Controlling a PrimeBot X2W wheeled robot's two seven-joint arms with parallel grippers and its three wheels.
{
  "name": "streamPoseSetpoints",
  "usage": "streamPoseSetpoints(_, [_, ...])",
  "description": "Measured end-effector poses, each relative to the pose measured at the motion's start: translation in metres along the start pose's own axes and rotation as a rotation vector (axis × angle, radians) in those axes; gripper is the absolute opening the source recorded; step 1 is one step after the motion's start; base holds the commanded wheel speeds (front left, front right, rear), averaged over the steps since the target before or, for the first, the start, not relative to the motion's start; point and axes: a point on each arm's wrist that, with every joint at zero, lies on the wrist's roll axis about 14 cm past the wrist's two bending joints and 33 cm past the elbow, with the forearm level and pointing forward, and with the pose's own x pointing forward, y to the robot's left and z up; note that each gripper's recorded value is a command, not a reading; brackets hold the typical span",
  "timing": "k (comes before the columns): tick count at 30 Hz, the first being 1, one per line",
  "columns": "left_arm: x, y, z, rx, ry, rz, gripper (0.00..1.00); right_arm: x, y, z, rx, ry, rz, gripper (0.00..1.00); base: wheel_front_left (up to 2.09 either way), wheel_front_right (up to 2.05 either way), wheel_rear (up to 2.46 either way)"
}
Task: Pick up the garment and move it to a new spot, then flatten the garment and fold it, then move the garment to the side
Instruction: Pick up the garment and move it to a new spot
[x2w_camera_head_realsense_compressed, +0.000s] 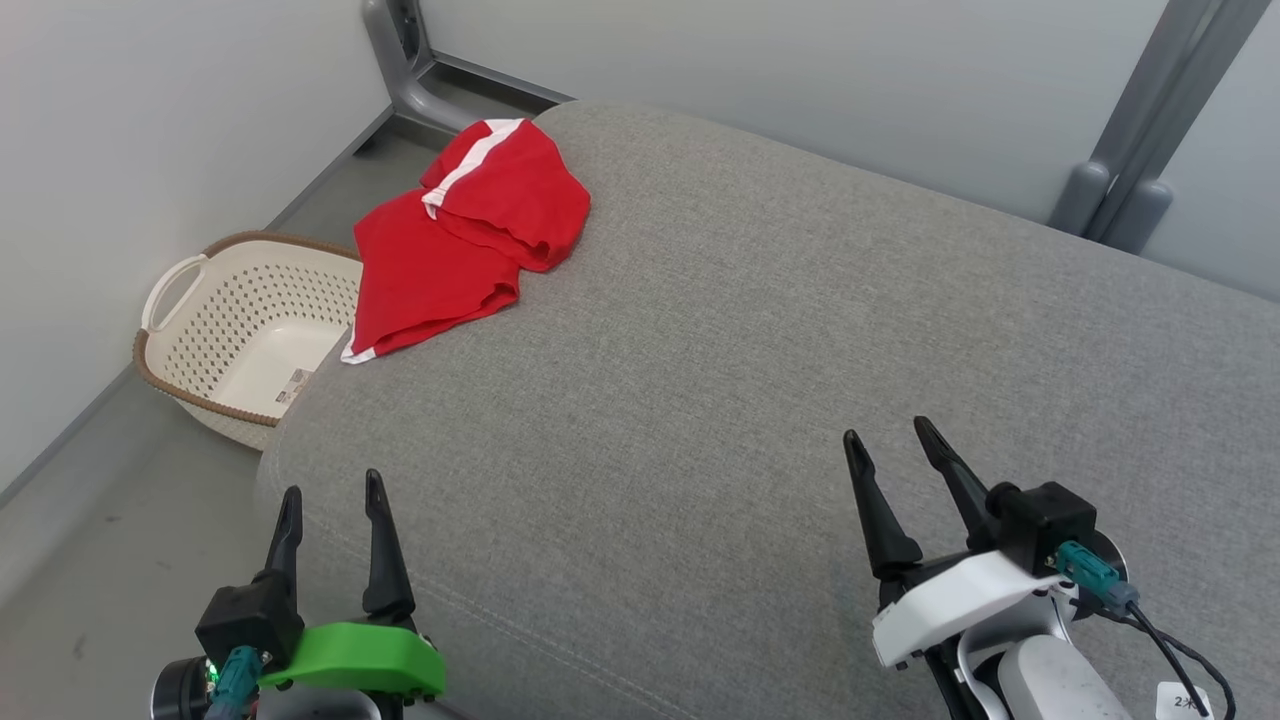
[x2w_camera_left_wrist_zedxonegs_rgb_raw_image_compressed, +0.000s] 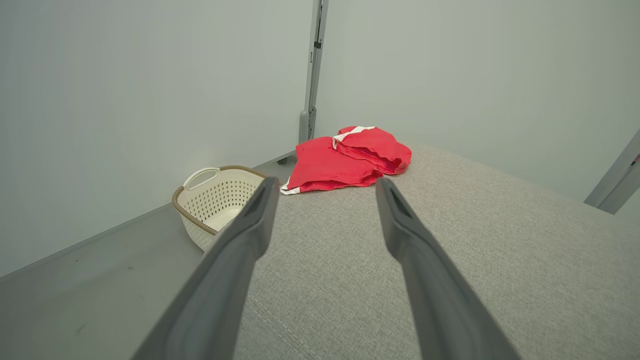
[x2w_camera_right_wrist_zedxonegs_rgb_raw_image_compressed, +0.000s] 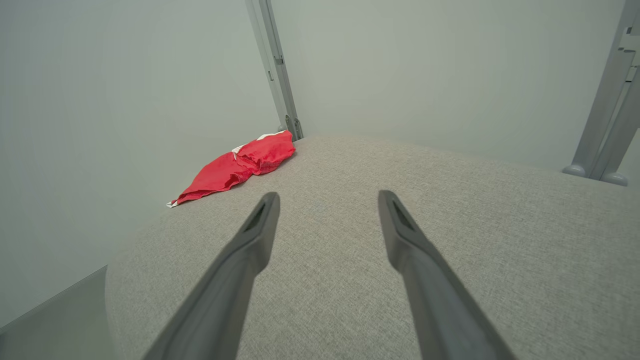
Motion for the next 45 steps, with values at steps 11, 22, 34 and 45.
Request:
streamPoseSetpoints(11, [0.025, 0.006, 0.016, 0.054, -0.026, -0.045, 1.0, 0.0, -0.013, 0.015, -0.036, -0.041, -0.032, 1.0, 0.0, 0.0, 0.0])
streamPoseSetpoints(22, [0.16, -0.019, 0.157, 0.261, -0.165, -0.208, 1.0, 0.025, -0.033, 0.07, -0.184, -0.14, -0.053, 1.0, 0.0, 0.0, 0.0])
streamPoseSetpoints(34, [0.266, -0.072, 0.036, 0.237, 0.337, -0.222, 1.0, 0.009, -0.117, 0.045, -0.198, -0.064, -0.242, 1.0, 0.0, 0.0, 0.0])
streamPoseSetpoints(45, [0.255, -0.096, -0.153, 0.169, 0.813, -0.2, 1.0, -0.029, -0.187, -0.014, -0.158, 0.079, -0.424, 1.0, 0.0, 0.0, 0.0])
